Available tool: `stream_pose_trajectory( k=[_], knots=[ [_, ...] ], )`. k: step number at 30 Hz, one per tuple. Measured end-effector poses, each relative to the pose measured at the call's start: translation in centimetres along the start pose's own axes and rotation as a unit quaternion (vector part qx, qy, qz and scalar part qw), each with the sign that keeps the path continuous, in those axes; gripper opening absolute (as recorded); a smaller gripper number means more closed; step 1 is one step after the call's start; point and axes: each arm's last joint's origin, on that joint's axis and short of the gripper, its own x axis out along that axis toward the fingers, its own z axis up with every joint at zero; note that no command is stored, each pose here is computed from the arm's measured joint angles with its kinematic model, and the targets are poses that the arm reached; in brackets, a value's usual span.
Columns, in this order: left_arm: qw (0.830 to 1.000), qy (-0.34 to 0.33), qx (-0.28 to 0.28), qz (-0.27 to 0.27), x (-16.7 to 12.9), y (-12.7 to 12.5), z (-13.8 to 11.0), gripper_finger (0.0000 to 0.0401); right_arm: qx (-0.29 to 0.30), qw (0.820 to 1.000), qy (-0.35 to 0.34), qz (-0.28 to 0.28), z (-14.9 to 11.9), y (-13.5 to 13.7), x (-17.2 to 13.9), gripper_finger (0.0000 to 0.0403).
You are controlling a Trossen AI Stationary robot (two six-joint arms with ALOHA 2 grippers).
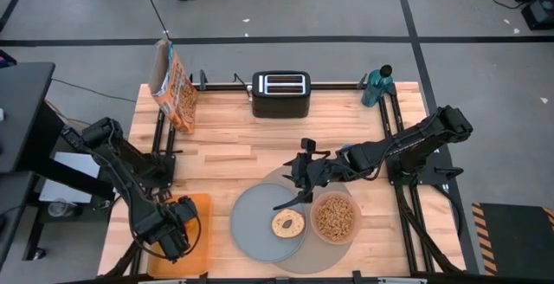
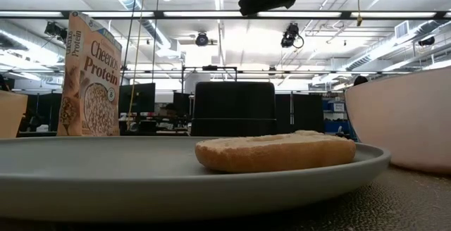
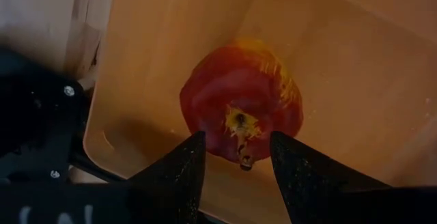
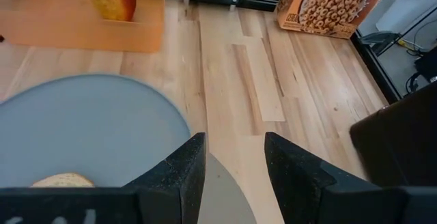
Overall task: Arrange a breakfast setting
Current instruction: Put the red apple on the blue plate
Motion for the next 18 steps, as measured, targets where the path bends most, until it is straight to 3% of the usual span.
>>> stream_pose_trajectory(
  k=[6, 18],
  knots=[
    [1.0, 0.005, -0.012, 0.003, 0.19, -0.13, -0.01, 0.0163, 0.0, 1.0, 0.0, 0.0, 0.0, 0.0, 0.0, 0.0158],
    [1.0, 0.011, -0.012, 0.004, 0.27, -0.2, -0.03, 0.0104, 0.0, 1.0, -0.001, -0.001, 0.01, 0.0, 0.01, 0.0158]
  ],
)
